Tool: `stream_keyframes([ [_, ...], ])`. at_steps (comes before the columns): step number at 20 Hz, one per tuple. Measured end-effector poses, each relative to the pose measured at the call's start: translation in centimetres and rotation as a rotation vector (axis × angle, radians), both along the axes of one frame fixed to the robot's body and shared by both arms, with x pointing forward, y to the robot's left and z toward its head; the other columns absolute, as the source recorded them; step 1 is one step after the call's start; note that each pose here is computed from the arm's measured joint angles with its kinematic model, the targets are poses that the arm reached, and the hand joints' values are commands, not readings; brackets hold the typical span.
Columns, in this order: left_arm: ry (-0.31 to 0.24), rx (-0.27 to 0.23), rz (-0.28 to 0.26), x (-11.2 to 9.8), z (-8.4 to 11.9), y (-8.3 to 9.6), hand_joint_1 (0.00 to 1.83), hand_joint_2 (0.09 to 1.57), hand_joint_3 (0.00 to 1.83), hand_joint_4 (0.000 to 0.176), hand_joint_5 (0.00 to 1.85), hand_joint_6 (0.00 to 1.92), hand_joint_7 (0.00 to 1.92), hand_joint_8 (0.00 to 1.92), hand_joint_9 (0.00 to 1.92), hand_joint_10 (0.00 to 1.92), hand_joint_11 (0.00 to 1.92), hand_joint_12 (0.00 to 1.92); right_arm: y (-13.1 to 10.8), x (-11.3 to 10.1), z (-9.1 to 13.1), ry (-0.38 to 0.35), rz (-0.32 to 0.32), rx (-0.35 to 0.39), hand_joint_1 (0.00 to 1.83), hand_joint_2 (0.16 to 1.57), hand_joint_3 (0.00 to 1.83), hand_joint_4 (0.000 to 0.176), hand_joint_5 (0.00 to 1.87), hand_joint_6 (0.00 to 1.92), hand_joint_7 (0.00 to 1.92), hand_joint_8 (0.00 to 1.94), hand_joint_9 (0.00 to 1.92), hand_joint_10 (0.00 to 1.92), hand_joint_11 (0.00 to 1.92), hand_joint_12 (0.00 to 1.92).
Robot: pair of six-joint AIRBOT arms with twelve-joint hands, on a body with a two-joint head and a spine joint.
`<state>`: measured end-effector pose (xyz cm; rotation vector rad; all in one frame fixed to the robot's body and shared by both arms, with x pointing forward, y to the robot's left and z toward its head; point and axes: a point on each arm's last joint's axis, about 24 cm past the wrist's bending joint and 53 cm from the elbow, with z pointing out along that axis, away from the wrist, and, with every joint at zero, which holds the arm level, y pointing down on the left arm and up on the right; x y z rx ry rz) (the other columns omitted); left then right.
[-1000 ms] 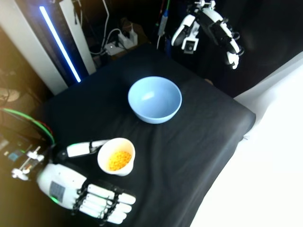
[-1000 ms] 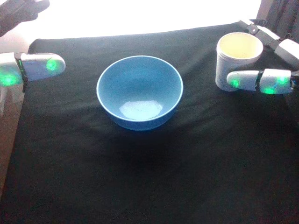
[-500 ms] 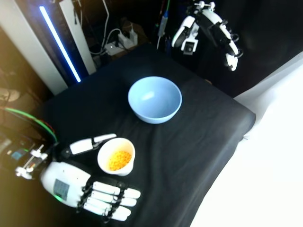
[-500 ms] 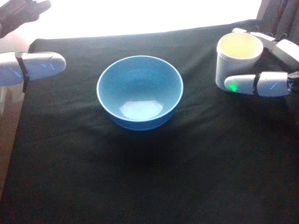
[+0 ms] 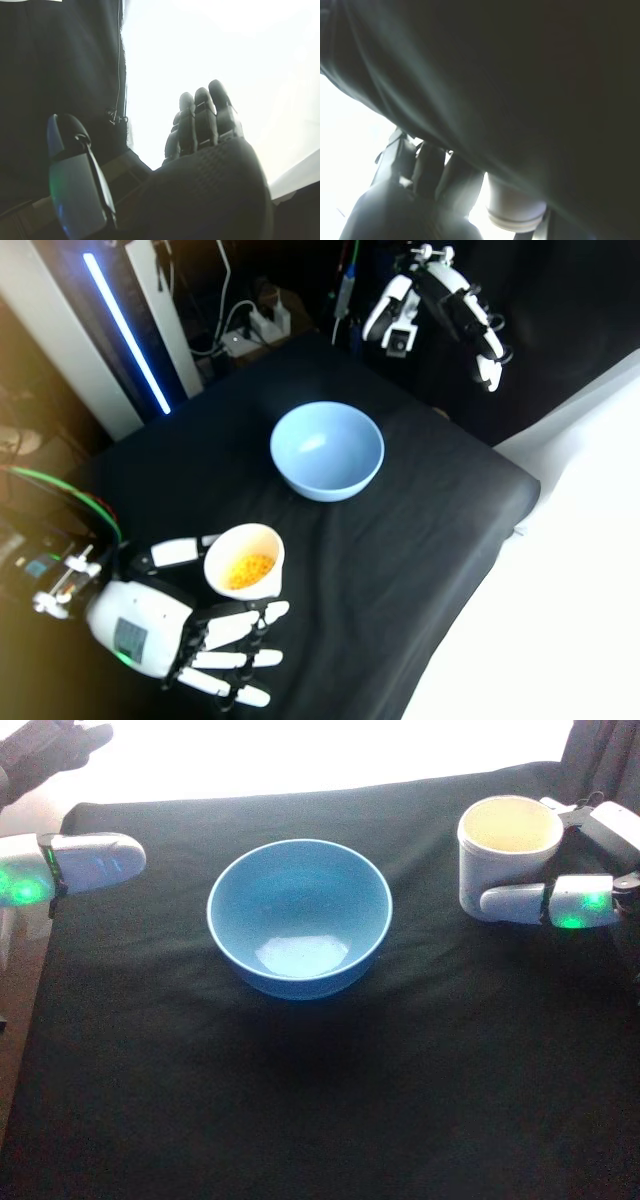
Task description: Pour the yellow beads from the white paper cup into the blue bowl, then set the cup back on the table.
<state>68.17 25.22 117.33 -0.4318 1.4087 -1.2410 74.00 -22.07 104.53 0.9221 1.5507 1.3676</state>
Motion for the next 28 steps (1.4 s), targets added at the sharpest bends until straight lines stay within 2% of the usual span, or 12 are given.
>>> stream_keyframes([
  [2, 0.001, -0.001, 0.001, 0.0, 0.0, 0.0, 0.71, 0.84, 0.01, 0.0, 0.08, 0.0, 0.32, 0.01, 0.26, 0.01, 0.03, 0.63, 0.0, 0.0, 0.0, -0.002, 0.001, -0.003, 1.09, 1.04, 0.0, 0.114, 1.15, 0.69, 0.65, 0.0, 0.32, 0.0, 0.05, 0.3],
  [3, 0.001, -0.001, 0.001, 0.0, 0.0, 0.0, 0.71, 0.84, 0.01, 0.001, 0.08, 0.0, 0.32, 0.01, 0.26, 0.01, 0.03, 0.63, 0.0, 0.0, 0.0, -0.002, 0.001, -0.003, 1.11, 1.04, 0.0, 0.064, 1.16, 0.68, 0.64, 0.0, 0.33, 0.0, 0.01, 0.45],
  [4, 0.001, -0.001, 0.002, 0.0, 0.0, 0.1, 0.7, 0.84, 0.01, 0.0, 0.09, 0.0, 0.33, 0.01, 0.26, 0.01, 0.04, 0.64, 0.0, 0.0, 0.0, -0.002, 0.002, -0.003, 1.1, 1.05, 0.0, 0.079, 1.13, 0.73, 0.66, 0.0, 0.35, 0.01, 0.0, 0.57],
  [5, 0.001, -0.001, 0.002, 0.0, 0.0, 0.1, 0.7, 0.85, 0.01, 0.0, 0.08, 0.0, 0.33, 0.01, 0.26, 0.01, 0.03, 0.63, 0.0, 0.0, 0.0, -0.002, 0.002, -0.004, 1.11, 1.05, 0.0, 0.042, 1.13, 0.74, 0.76, 0.02, 0.41, 0.02, 0.0, 0.59],
  [6, 0.003, -0.002, 0.001, 0.0, -0.1, 0.1, 0.7, 0.85, 0.01, 0.0, 0.08, 0.0, 0.32, 0.01, 0.26, 0.0, 0.02, 0.63, 0.0, 0.0, 0.0, -0.003, 0.004, -0.005, 1.1, 1.05, 0.0, 0.055, 1.13, 0.73, 0.89, 0.02, 0.52, 0.03, 0.0, 0.65],
  [8, 0.003, -0.002, 0.001, 0.0, -0.1, 0.1, 0.72, 0.85, 0.0, 0.0, 0.08, 0.0, 0.33, 0.01, 0.26, 0.0, 0.02, 0.63, 0.1, 0.0, 0.1, -0.004, 0.005, -0.005, 1.08, 1.03, 0.0, 0.136, 1.16, 0.68, 1.0, 0.02, 0.61, 0.02, 0.0, 0.79],
  [10, 0.002, -0.004, 0.002, 0.0, 0.0, 0.1, 0.71, 0.85, 0.0, 0.0, 0.09, 0.0, 0.34, 0.01, 0.26, 0.0, 0.02, 0.63, 0.1, 0.0, 0.1, -0.005, 0.007, -0.006, 1.11, 1.05, 0.0, 0.025, 1.12, 0.74, 0.86, 0.0, 0.57, 0.0, 0.0, 0.9],
  [11, 0.003, -0.004, 0.002, 0.0, 0.0, 0.1, 0.71, 0.85, 0.0, 0.003, 0.09, 0.0, 0.34, 0.01, 0.26, 0.0, 0.03, 0.63, 0.2, 0.0, 0.2, -0.006, 0.009, -0.007, 1.13, 1.06, 0.0, 0.0, 1.09, 0.79, 0.84, 0.0, 0.58, 0.01, 0.0, 0.97],
  [23, 0.012, -0.006, 0.012, -0.1, -0.5, 0.5, 0.71, 0.84, 0.0, 0.001, 0.09, 0.0, 0.35, 0.0, 0.26, 0.0, 0.03, 0.63, 1.6, 0.0, 3.1, -0.065, 0.062, -0.012, 1.19, 1.0, 0.0, 0.0, 1.27, 0.47, 0.9, 0.0, 0.62, 0.0, 0.0, 1.09],
  [26, 0.018, -0.015, 0.012, -0.1, -0.5, 0.7, 0.69, 0.84, 0.0, 0.0, 0.08, 0.0, 0.34, 0.0, 0.26, 0.0, 0.04, 0.63, 1.3, -0.1, 3.9, -0.081, 0.063, -0.014, 1.19, 1.04, 0.0, 0.0, 1.15, 0.67, 0.9, 0.01, 0.64, 0.01, 0.0, 0.96],
  [27, 0.02, -0.019, 0.011, -0.1, -0.6, 0.7, 0.68, 0.84, 0.0, 0.0, 0.08, 0.0, 0.34, 0.0, 0.26, 0.0, 0.04, 0.63, 1.3, -0.1, 3.9, -0.082, 0.064, -0.015, 1.23, 1.11, 0.01, 0.0, 1.07, 0.95, 0.86, 0.77, 0.74, 0.02, 0.05, 0.97],
  [28, 0.021, -0.02, 0.011, -0.1, -0.6, 0.7, 0.69, 0.84, 0.0, 0.001, 0.08, 0.0, 0.34, 0.0, 0.26, 0.0, 0.04, 0.63, 1.4, -0.1, 4.1, -0.087, 0.068, -0.019, 1.23, 1.15, 0.0, 0.0, 1.02, 1.06, 0.8, 1.0, 0.77, 0.02, 0.07, 1.01],
])
